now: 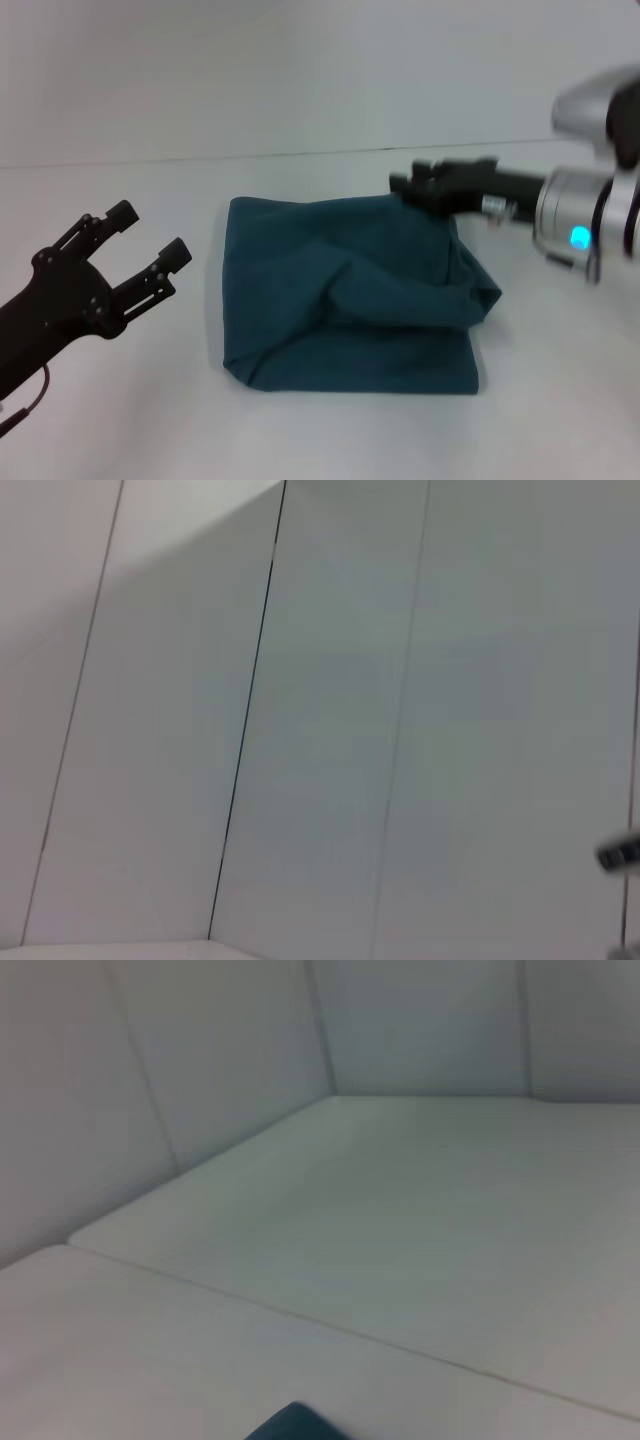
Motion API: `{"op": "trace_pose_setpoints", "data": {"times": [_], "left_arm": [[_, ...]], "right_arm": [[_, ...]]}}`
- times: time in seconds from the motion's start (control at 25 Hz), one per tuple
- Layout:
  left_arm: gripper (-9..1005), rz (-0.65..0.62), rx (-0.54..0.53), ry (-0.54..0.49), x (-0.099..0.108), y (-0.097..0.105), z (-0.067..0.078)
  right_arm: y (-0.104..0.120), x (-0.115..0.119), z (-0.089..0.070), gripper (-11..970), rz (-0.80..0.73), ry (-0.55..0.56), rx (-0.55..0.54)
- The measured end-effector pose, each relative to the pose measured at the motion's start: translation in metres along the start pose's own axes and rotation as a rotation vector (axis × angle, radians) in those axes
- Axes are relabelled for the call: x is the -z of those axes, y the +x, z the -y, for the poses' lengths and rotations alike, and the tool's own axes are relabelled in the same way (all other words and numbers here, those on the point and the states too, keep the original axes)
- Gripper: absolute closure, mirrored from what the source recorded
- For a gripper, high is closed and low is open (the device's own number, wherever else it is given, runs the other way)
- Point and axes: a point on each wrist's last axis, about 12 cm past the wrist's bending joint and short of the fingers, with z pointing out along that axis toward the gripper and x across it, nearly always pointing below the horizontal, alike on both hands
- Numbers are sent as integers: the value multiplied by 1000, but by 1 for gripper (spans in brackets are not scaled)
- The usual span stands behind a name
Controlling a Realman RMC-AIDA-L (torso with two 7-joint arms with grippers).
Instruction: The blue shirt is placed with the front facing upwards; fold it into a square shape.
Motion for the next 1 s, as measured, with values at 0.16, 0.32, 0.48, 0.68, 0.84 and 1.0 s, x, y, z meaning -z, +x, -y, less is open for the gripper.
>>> {"op": "trace_pose_setpoints", "data": {"times": [0.16,0.32,0.48,0.68,0.84,1.0], "left_arm": [[125,2,-4,-2,0,1,1],[125,-1,-14,-6,0,1,0],[124,-1,-19,-7,-1,1,0],[124,-2,-19,-7,-1,1,0],[124,-4,-17,-10,0,1,-1],[124,-7,-9,-12,0,3,-1]], "right_arm": [[38,-9,-5,434,36,-26,40],[50,-22,-14,640,13,-53,103],[57,-36,-24,827,-47,-84,138],[68,-39,-37,939,-126,-164,212],[85,-32,-40,960,-207,-208,260],[92,-25,-41,956,-237,-239,287]]}}
